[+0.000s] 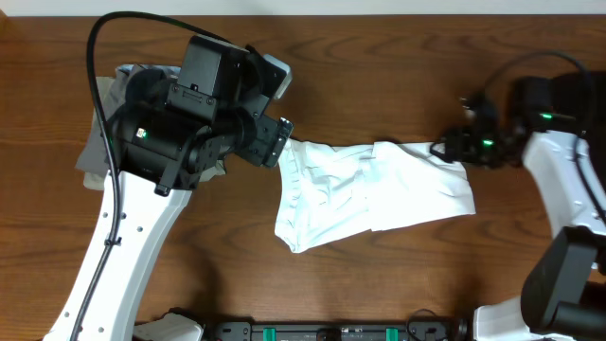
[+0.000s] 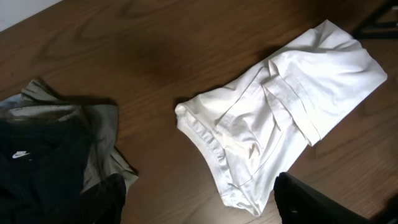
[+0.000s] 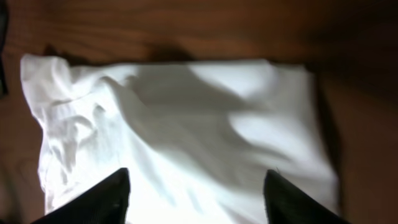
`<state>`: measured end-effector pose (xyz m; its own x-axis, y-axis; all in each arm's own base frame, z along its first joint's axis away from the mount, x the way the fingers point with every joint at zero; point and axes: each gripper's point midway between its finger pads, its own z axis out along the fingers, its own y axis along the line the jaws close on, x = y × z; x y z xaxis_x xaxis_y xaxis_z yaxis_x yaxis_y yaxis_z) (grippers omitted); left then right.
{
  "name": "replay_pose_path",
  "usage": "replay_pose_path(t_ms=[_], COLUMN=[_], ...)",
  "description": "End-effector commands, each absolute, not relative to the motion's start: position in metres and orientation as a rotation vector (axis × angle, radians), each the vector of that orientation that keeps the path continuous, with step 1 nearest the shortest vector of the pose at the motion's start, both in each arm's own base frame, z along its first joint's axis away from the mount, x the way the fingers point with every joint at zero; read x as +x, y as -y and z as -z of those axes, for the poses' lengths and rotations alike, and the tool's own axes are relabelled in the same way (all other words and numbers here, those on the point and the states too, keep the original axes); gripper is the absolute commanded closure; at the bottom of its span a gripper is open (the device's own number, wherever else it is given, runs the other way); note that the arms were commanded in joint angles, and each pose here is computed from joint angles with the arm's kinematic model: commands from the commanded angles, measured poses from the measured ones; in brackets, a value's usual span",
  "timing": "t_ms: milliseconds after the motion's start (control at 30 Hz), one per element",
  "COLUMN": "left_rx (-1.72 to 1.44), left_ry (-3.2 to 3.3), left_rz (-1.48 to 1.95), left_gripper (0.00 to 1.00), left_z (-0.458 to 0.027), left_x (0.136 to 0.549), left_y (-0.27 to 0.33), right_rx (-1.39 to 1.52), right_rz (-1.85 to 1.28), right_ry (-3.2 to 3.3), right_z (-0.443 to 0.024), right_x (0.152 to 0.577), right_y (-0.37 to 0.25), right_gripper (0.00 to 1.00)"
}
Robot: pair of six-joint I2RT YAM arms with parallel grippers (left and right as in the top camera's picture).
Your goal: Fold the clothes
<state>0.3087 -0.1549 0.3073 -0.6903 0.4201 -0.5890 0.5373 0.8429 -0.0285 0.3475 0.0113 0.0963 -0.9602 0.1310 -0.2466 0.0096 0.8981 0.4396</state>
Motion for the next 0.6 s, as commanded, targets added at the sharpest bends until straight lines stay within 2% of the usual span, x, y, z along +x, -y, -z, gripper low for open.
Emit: replay_pose_path(t_ms=[0, 200, 267, 367, 567], left_rx=[0.687, 0.597, 0.503, 0.472, 0.468], left_ry=[-2.424, -2.477, -2.556, -2.711, -2.967], left_rz=[0.252, 0.277, 0.292, 0.311, 0.628], left_gripper=[0.21, 0.2, 0.12, 0.09, 0.07], left_z=[-0.312, -0.307, -0.294, -0.257, -0.173], left_x=[0.311, 0.309, 0.306, 0.295, 0.269], left_y=[0.152, 0.15, 0.144, 0.14, 0.172], right_rx=[0.073, 0.161, 0.169, 0.163, 0.208], right_rz=[-0.682, -0.735, -0.76, -0.753, -0.864], right_ry=[-2.823, -2.905, -2.913, -2.89, -2.792], right_z=[-0.085, -0.047, -0.042, -0.043, -0.059], right_x=[0.335, 0.316, 0.314, 0.319, 0.33], right_y=[0.0, 0.008, 0.006, 0.008, 0.011], right_gripper=[0.29, 0.28, 0.3, 0.31, 0.34])
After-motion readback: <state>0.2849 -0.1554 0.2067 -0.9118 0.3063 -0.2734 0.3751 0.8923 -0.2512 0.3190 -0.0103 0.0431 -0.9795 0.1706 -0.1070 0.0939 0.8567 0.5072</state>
